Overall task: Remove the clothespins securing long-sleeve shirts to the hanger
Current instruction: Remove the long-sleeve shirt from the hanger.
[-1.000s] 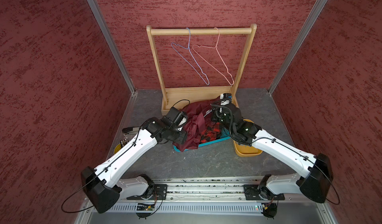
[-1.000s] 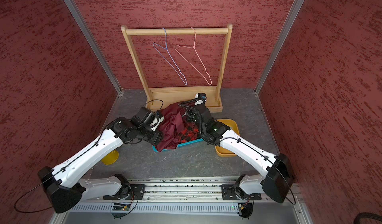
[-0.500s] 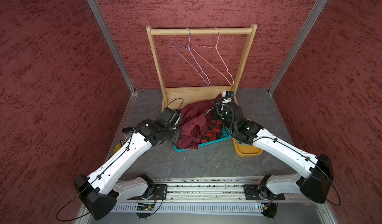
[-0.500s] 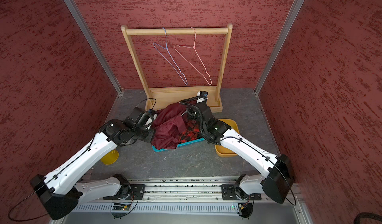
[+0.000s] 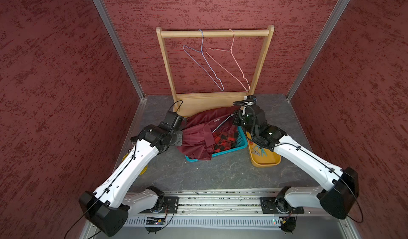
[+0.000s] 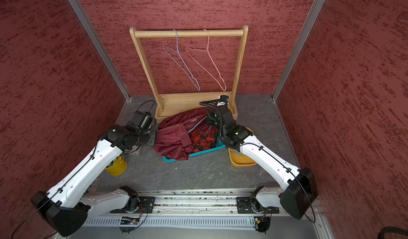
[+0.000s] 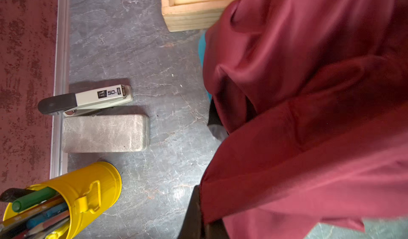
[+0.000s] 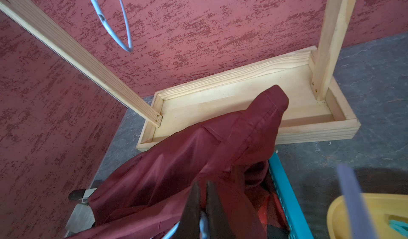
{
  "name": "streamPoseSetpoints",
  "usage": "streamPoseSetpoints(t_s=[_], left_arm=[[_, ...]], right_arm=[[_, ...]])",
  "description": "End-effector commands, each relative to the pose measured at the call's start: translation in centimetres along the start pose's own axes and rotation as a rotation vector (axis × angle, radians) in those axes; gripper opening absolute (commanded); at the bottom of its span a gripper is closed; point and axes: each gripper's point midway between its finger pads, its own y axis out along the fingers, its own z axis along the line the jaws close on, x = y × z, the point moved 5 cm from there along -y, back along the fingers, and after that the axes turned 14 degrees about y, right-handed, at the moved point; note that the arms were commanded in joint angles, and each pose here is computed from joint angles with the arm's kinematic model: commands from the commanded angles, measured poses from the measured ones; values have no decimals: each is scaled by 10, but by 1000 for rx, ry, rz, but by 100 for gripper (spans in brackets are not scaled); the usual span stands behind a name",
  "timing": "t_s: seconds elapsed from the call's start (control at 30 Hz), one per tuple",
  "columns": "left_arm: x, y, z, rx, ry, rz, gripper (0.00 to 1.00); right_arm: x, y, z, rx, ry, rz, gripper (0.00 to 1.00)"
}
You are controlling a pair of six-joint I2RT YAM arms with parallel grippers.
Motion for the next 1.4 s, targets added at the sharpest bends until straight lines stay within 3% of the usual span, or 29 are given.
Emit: streamPoseSetpoints(t_s=[0.0,0.1,0.27,0.4,0.57,0.73,0.77,0.83,0.87,0.93,1.17,1.27,1.37], left_arm=[[6,16,22,96,-72,43,0],[18,21,32,96,-123,23,0],[40,37,19,73,-100,38,0],[57,30,-22,23,38,-37,0],[69,23,-82,-141,149,-98,0],[68,51,-85,-136,117,8,0],[68,50,-80,-129,106,15,12],[70,36,-71,-132,102,-24,63],[70,24,-67,-148,110,-61,80],[66,-2,-67,-211,150,-125,97],[20,-66,-98,-478,395,-322,100],[5,-71,-116,-516,514,-353,99],[6,-63,-129,-541,550,-343,93]], right_arm=[[33,-26,-4,-28,12,-94,0],[39,-35,-11,-23,26,-108,0],[38,-44,-13,-19,22,-93,0],[38,-45,-4,26,44,-69,0],[36,-33,6,78,90,-51,0],[27,-17,7,83,101,-11,0],[25,-14,7,83,99,-4,0],[22,-11,6,84,97,10,0],[21,-9,6,81,97,16,0],[18,-5,4,76,97,26,0],[13,2,7,77,101,58,0],[14,3,9,84,99,68,0],[14,2,12,94,98,79,0]])
